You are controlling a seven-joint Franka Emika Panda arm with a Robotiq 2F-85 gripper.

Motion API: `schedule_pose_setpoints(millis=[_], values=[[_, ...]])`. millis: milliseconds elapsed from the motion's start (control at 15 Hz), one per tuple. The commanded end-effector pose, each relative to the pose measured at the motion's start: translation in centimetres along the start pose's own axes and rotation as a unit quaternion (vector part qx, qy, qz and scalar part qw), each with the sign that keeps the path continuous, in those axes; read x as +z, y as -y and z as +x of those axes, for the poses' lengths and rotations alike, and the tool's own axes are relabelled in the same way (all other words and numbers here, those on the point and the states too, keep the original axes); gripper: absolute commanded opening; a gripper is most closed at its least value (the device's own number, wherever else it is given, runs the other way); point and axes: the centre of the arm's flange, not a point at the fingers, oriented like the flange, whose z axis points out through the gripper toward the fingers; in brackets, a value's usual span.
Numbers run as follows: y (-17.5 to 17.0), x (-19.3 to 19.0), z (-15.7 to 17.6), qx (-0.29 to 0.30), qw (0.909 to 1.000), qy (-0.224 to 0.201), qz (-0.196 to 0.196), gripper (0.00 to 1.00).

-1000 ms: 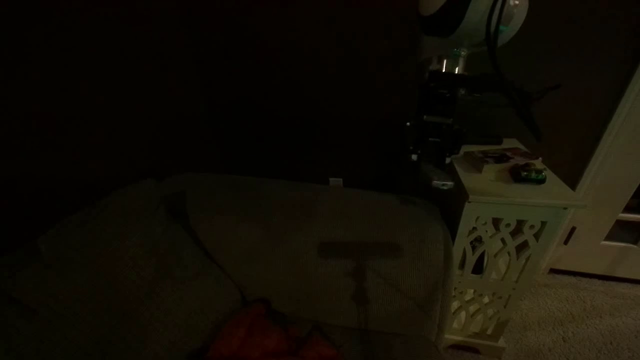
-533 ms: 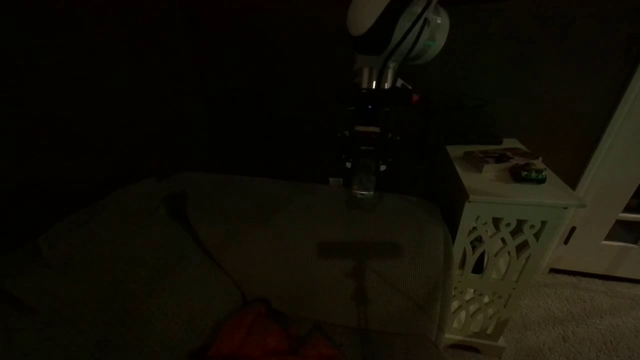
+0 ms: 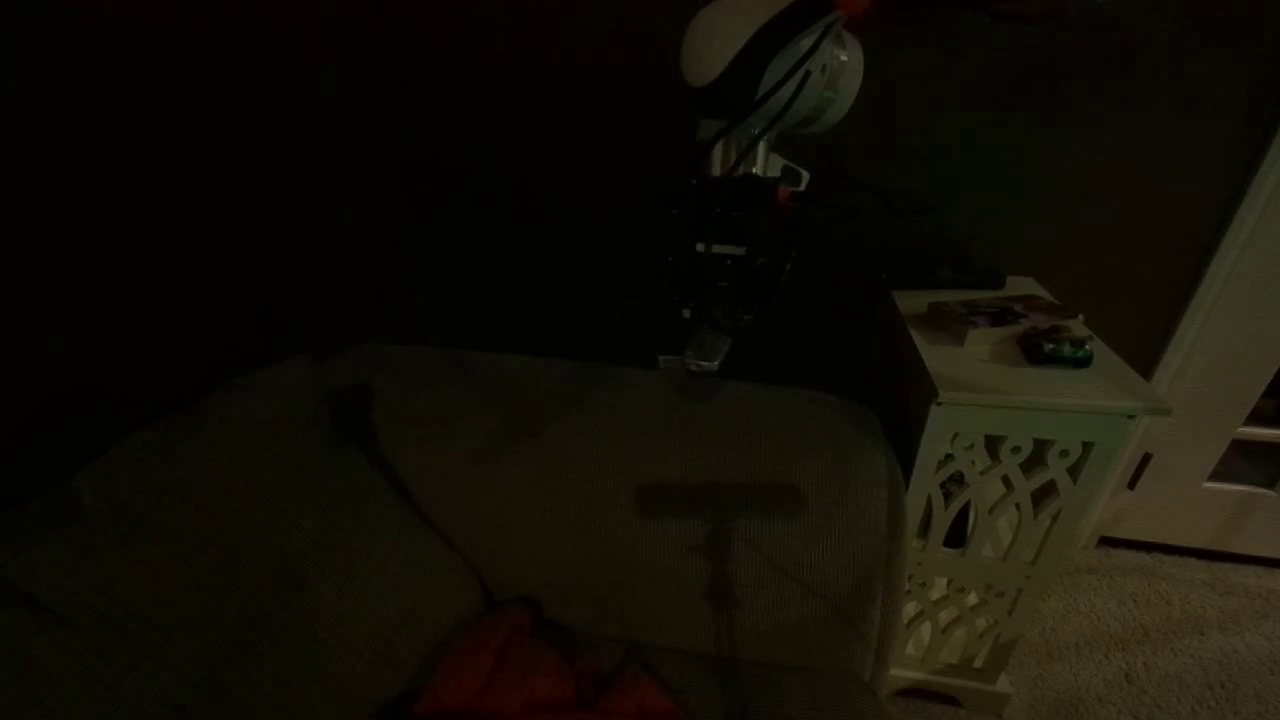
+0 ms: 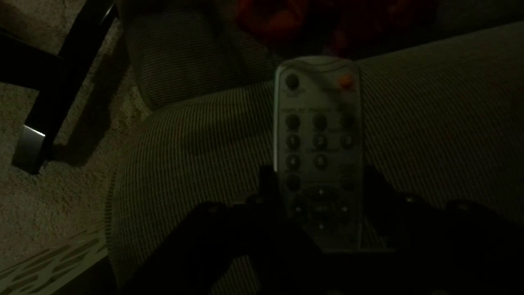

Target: Put the grey remote control on the right armrest of the sofa.

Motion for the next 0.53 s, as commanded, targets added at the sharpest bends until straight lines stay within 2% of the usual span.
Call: schedule_pose_setpoints(millis=[0, 133, 333, 467], values=[[0.8, 0.1, 0.5, -0.001, 0.9999, 0.004, 0.014, 0.28], [2.0, -0.4, 1.5, -0.026, 0.9994, -0.002, 0.024, 0.28], [3.3, -0.8, 2.9, -0.106, 0.9933, 0.038, 0.029, 0.28], [4.3, -0.1, 4.0, -0.133, 0.9893, 0.055, 0.021, 0.28]])
